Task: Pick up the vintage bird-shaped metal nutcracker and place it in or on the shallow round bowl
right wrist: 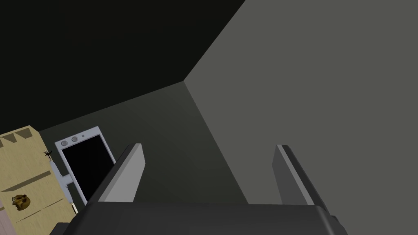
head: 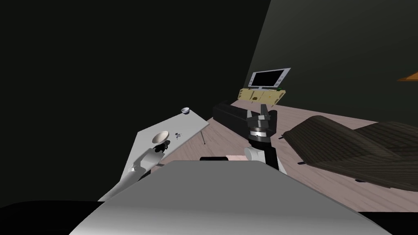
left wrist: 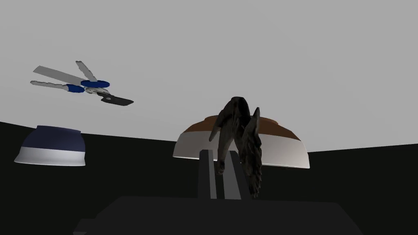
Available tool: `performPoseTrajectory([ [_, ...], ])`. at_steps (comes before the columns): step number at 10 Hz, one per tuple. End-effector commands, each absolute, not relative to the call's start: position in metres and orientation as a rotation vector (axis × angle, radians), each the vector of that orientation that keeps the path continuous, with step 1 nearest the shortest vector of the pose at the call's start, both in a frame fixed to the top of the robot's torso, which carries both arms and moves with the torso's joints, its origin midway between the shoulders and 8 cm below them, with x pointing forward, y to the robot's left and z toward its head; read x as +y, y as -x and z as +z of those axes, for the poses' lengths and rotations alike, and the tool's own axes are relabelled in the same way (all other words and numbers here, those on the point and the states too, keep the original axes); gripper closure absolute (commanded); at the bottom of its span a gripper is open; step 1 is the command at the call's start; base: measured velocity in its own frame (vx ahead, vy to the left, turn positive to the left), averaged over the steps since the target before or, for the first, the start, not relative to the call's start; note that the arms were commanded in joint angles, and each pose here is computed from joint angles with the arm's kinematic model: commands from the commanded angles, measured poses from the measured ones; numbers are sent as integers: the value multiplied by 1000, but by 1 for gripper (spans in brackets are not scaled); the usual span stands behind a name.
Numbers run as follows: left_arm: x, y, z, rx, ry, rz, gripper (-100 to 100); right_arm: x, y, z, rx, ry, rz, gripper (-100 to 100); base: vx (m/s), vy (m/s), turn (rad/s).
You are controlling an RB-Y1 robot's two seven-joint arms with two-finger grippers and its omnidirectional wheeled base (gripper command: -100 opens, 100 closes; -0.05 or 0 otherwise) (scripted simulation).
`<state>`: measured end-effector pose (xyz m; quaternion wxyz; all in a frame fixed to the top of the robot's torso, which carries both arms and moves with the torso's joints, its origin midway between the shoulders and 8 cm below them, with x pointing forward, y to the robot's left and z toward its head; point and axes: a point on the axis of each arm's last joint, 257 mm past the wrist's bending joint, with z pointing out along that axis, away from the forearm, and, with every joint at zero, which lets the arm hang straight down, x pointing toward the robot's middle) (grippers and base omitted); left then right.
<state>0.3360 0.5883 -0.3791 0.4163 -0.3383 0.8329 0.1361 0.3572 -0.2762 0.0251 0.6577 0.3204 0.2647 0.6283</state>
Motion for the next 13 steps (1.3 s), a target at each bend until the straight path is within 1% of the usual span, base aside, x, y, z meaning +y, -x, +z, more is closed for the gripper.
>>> performPoseTrajectory([
  [1, 595, -335, -369, 2087, 865, 357, 100, -276, -357, 25, 599, -726, 1423, 0, 27, 113, -79],
  [7, 612, -336, -340, 2077, 902, 387, 100, -276, -357, 25, 599, -726, 1423, 0, 17, 73, -58],
  [13, 626, -337, -306, 2078, 942, 419, 100, -276, -357, 25, 599, -726, 1423, 0, 15, 99, -67],
])
